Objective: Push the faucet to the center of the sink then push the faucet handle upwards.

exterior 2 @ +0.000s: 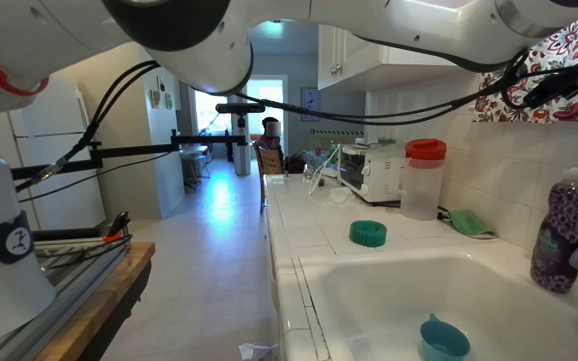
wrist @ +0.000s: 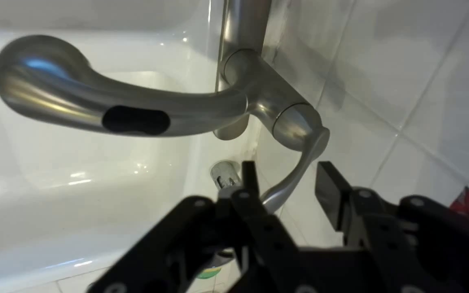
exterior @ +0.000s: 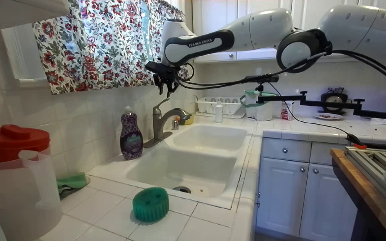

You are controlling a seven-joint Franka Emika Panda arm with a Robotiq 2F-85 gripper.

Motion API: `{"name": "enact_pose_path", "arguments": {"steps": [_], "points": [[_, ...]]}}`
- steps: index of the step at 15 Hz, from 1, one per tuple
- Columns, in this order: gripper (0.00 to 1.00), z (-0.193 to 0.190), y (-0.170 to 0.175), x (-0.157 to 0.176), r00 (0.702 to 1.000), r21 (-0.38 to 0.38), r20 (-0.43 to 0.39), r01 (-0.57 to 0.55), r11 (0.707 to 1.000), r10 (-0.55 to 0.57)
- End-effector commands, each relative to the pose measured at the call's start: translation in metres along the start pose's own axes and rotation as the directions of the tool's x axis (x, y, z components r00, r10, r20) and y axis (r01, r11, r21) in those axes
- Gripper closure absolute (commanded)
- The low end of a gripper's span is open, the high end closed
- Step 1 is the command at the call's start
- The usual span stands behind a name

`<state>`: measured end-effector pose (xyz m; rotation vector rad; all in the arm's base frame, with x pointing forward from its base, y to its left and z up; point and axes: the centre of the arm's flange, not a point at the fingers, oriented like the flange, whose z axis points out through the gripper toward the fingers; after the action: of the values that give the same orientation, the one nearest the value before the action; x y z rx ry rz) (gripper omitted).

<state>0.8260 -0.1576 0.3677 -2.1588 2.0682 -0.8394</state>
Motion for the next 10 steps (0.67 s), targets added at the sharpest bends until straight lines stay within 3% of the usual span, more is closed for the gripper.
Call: {"name": "enact_pose_path", "arguments": {"steps": [1, 2, 7, 10], "points": [[0.36, -0.013, 0.056, -0.002, 0.996, 0.02, 0.014, -0.092, 0.996, 0.091], [0.36, -0.013, 0.057, 0.001, 0.994, 0.016, 0.013, -0.108, 0.994, 0.108], [0.03, -0.001, 0.067, 0.012, 0.983, 0.004, 0.018, -0.183, 0.983, 0.182], [0.0, 0.011, 0.073, 0.022, 0.978, -0.013, 0.028, -0.207, 0.978, 0.207]]}}
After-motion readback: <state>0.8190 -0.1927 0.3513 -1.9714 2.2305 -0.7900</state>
